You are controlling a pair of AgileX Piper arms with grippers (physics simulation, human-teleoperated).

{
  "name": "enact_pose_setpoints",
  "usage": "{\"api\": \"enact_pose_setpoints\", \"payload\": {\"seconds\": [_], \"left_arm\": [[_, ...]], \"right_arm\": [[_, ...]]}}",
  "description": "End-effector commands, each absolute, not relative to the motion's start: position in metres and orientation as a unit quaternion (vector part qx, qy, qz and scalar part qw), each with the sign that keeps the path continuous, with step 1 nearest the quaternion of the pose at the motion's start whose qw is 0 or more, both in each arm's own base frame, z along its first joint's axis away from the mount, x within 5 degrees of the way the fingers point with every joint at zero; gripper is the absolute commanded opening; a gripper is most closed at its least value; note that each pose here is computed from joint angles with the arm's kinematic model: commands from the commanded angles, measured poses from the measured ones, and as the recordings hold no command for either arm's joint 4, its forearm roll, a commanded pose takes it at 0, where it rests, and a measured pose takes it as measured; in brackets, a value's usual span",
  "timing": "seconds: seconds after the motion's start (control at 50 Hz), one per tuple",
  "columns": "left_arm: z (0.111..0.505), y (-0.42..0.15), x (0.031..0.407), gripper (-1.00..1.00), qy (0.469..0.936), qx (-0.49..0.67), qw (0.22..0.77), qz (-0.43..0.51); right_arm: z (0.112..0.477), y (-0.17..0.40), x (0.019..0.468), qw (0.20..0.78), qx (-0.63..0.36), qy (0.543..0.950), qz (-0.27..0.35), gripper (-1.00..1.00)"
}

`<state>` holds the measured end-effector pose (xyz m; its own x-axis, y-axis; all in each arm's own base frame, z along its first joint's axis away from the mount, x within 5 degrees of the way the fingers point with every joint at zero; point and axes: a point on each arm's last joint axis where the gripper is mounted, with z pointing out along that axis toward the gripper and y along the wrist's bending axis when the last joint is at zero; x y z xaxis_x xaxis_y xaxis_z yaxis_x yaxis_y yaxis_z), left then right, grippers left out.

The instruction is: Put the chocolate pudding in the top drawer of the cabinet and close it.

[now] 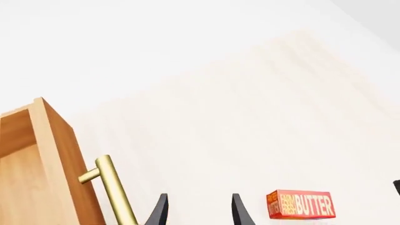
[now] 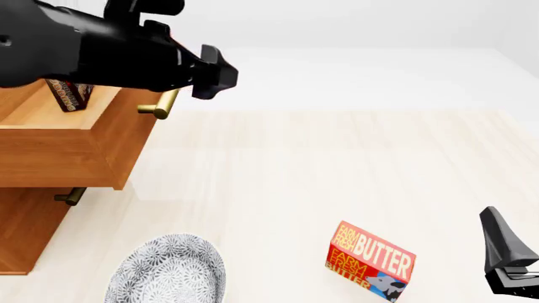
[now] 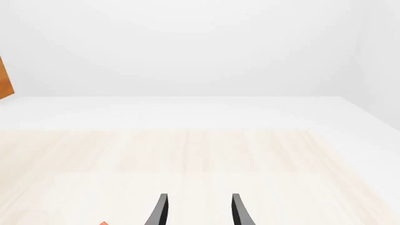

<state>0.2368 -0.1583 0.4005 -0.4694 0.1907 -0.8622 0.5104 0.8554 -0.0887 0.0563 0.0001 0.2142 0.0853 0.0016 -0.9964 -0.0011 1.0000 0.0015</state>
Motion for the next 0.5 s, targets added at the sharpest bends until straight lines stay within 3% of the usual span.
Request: {"api": "enact_pose_setpoints", "payload": {"seconds": [0.02, 0.5], "left_arm": [[0.393, -0.164, 0.238, 1.00, 0.852, 0.188, 0.452, -0.185], [0.381, -0.183, 0.252, 1.00, 0.861, 0.184, 0.434, -0.192]], "right_arm": [[0.214, 0.000, 0.056, 0.737, 0.000, 0.676, 0.001, 1.00], [0.214, 0.000, 0.056, 0.737, 0.000, 0.676, 0.001, 1.00]]}}
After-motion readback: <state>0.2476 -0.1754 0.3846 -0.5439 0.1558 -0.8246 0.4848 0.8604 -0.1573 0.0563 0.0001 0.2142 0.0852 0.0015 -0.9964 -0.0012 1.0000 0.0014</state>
